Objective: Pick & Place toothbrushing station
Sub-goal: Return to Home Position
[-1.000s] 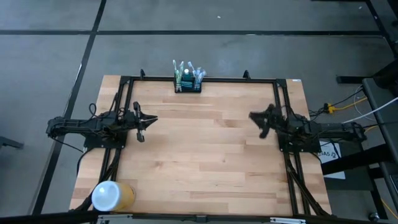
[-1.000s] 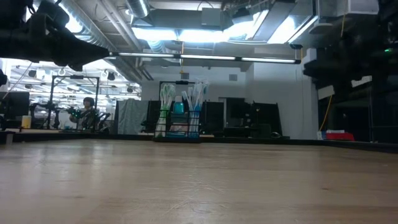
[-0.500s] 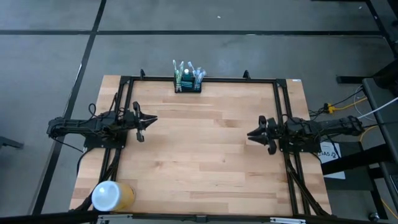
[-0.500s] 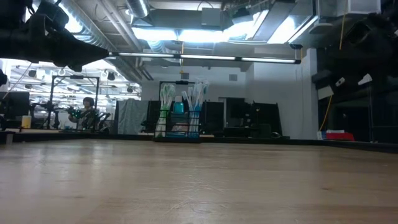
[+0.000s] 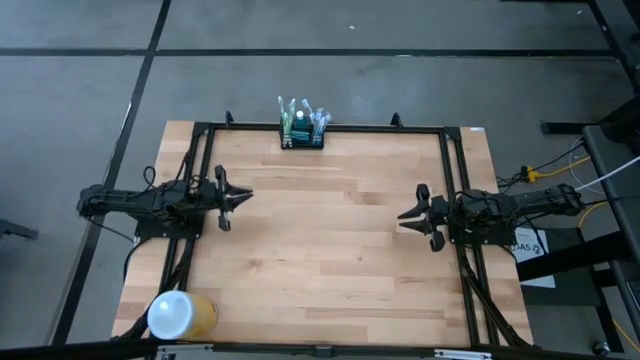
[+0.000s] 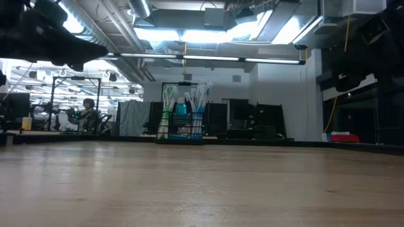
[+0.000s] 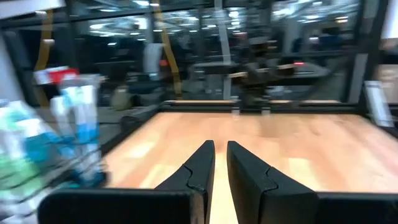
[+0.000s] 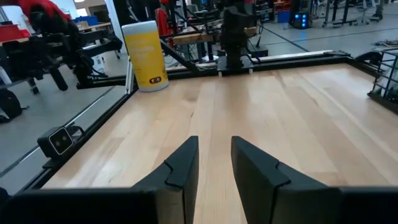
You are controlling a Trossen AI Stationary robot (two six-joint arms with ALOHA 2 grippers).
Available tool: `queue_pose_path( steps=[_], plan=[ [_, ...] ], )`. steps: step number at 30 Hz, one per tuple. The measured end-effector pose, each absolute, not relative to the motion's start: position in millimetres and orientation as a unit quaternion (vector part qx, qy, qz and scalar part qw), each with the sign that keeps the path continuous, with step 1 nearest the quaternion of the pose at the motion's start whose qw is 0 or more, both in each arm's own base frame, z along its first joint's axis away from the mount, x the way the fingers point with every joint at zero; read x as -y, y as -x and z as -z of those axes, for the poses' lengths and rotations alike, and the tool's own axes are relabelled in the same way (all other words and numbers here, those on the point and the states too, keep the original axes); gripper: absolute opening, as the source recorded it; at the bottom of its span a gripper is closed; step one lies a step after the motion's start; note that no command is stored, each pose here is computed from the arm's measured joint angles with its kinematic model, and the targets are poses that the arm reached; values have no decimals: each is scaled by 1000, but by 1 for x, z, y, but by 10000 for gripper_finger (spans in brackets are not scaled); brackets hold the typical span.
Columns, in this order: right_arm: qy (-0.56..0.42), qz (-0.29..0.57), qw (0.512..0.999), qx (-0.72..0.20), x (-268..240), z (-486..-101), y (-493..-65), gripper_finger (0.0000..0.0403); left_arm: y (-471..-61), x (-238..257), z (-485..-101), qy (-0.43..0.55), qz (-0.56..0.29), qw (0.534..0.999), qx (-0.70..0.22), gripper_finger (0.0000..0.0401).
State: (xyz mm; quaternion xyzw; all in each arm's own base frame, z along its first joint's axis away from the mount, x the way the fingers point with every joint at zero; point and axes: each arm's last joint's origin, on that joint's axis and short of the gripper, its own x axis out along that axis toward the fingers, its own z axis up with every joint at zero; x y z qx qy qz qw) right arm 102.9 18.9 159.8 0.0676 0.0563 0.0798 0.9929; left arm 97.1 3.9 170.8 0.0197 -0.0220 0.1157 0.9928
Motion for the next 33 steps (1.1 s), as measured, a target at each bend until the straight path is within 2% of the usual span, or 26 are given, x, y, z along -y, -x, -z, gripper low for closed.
queue_pose_path(
  steps=[5,9,33],
  plan=[
    [-69,-80,993,-56,-19,-160,-103,98,-97,8,-171,-19,-55,998,23,39],
    [-69,-80,993,-55,-19,-160,-103,98,-97,8,-170,-20,-38,999,21,36],
    [-67,-84,993,-57,-19,-160,-103,98,-97,6,-170,-20,-43,999,20,40]
  ],
)
